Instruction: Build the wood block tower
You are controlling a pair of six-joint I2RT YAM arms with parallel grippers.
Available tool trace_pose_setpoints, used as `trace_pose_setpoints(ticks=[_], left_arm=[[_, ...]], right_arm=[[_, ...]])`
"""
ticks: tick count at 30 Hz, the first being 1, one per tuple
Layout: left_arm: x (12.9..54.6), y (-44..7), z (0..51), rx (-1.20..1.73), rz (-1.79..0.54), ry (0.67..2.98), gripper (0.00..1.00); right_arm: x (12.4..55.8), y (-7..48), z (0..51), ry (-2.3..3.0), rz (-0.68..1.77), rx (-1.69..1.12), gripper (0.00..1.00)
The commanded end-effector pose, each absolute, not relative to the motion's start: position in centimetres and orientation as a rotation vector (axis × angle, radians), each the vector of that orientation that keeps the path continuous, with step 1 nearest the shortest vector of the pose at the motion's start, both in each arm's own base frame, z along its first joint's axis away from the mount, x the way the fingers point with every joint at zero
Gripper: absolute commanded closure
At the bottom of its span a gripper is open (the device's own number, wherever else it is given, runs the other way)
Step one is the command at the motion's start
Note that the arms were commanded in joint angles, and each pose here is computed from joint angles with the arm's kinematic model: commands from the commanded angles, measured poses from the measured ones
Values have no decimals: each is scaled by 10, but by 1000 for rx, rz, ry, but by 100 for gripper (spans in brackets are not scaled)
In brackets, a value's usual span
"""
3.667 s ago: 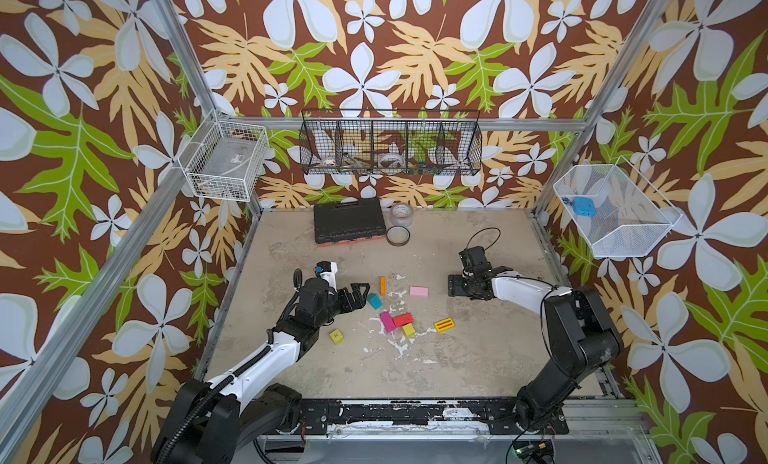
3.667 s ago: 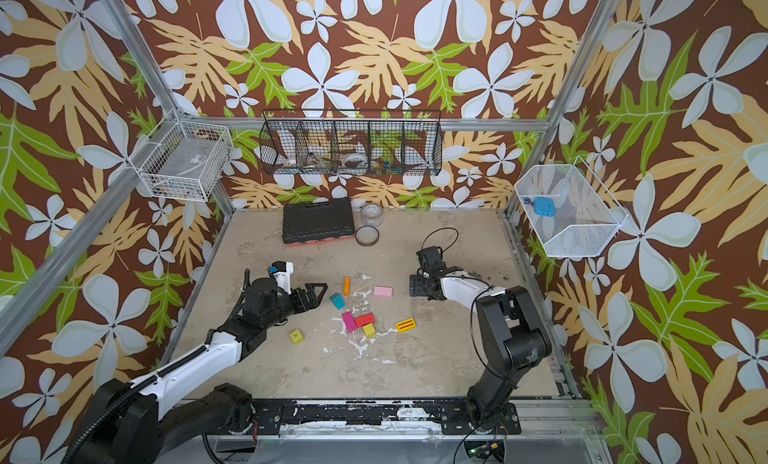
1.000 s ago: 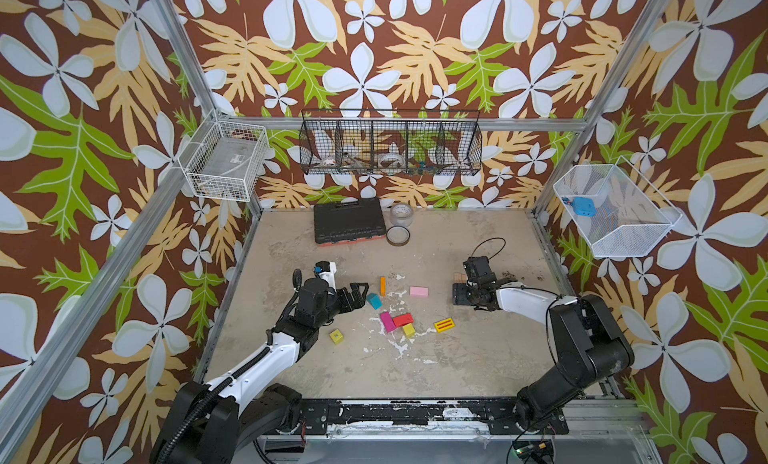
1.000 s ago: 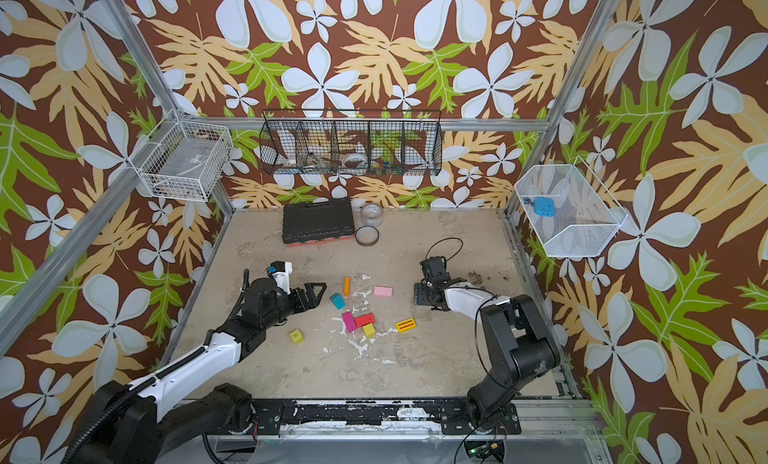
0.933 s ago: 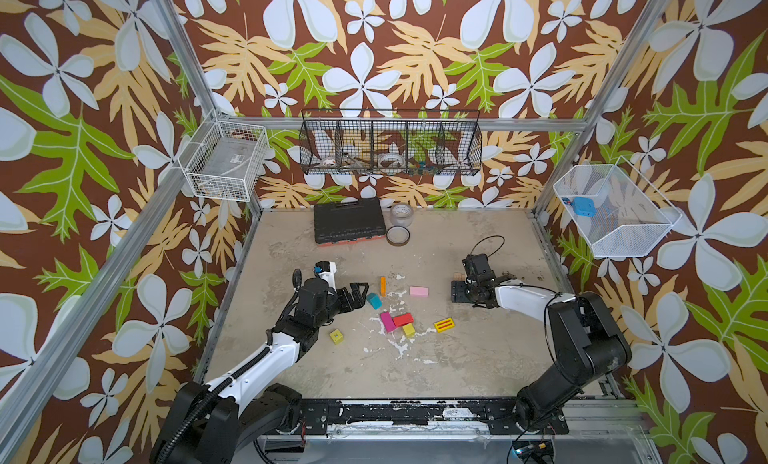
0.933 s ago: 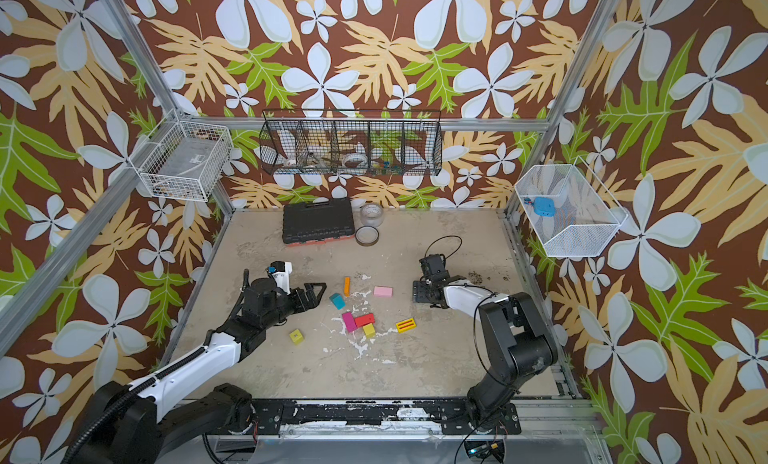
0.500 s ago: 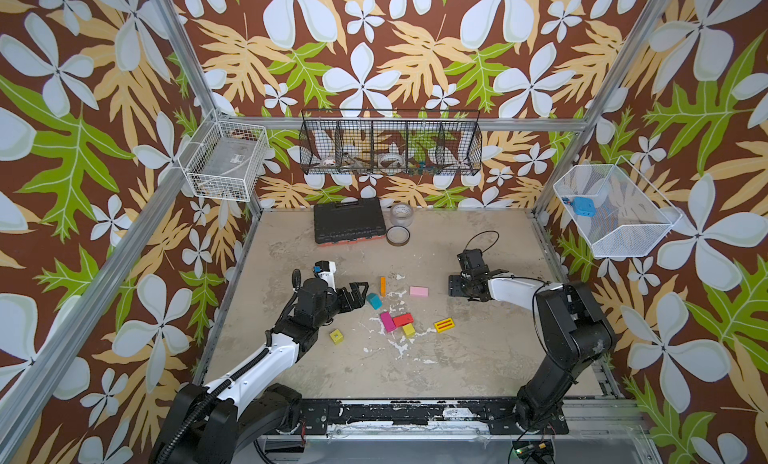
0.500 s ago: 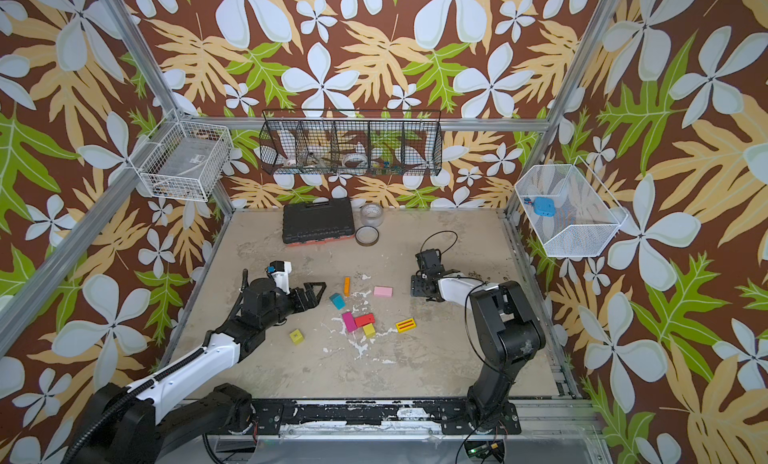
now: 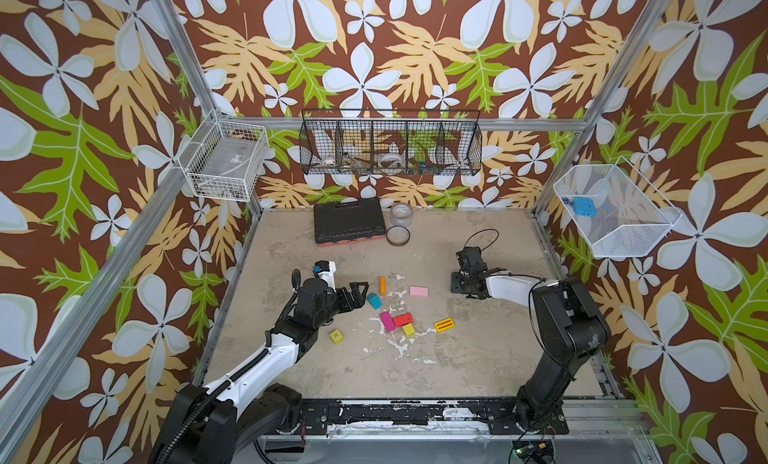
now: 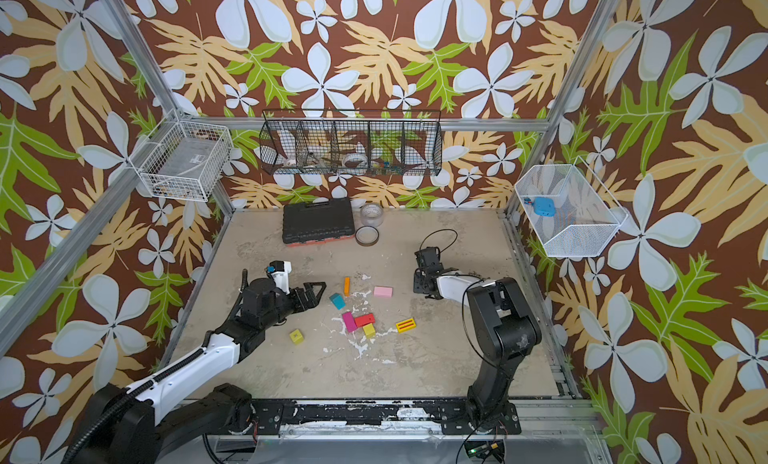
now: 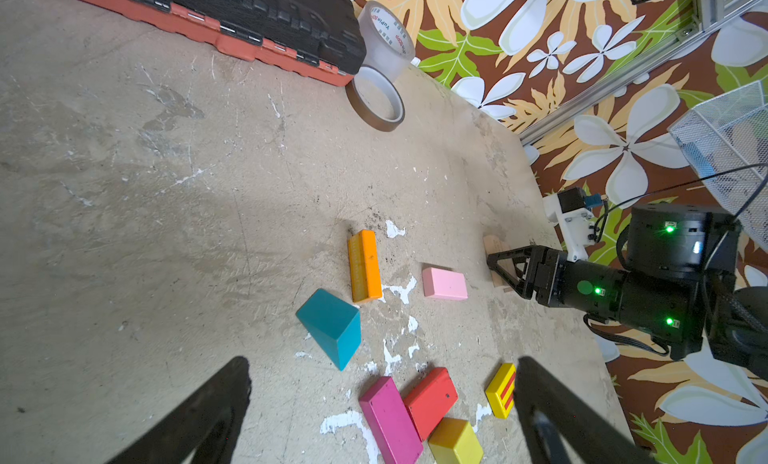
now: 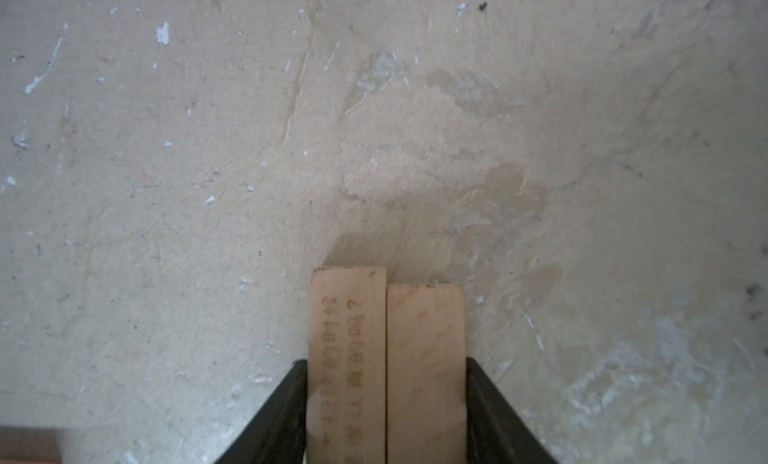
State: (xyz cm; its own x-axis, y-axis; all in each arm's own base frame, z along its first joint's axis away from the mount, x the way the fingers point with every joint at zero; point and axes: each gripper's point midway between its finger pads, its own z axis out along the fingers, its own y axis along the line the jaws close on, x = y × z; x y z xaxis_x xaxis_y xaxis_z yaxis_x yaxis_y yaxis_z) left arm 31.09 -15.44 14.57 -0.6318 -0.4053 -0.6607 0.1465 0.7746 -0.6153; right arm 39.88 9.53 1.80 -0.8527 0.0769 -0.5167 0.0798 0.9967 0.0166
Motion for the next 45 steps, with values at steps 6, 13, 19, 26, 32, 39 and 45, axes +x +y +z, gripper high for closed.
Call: trace_pose_setpoints(ticks=[6, 13, 19, 26, 32, 39, 45], left_arm=[[312, -156, 151, -175, -822, 2095, 0], [313, -154, 153, -176, -814, 2088, 0], [313, -153, 153, -184, -811, 2080, 0], [309, -148, 155, -193, -789, 2071, 0], [303, -147, 166, -193, -820, 2037, 0], [301, -141, 162, -252, -836, 1998, 0], [313, -109, 149, -588, -881, 1916, 0]], right_arm=[[371, 93, -1, 2726, -13, 107, 50], [372, 94, 3, 2715, -8, 105, 39], [372, 96, 27, 2655, 35, 95, 27], [359, 104, 93, 2515, 150, 57, 19], [327, 129, 145, 2389, 335, -37, 16], [282, 163, 168, 2316, 469, -188, 15], [247, 171, 141, 2361, 462, -222, 12]])
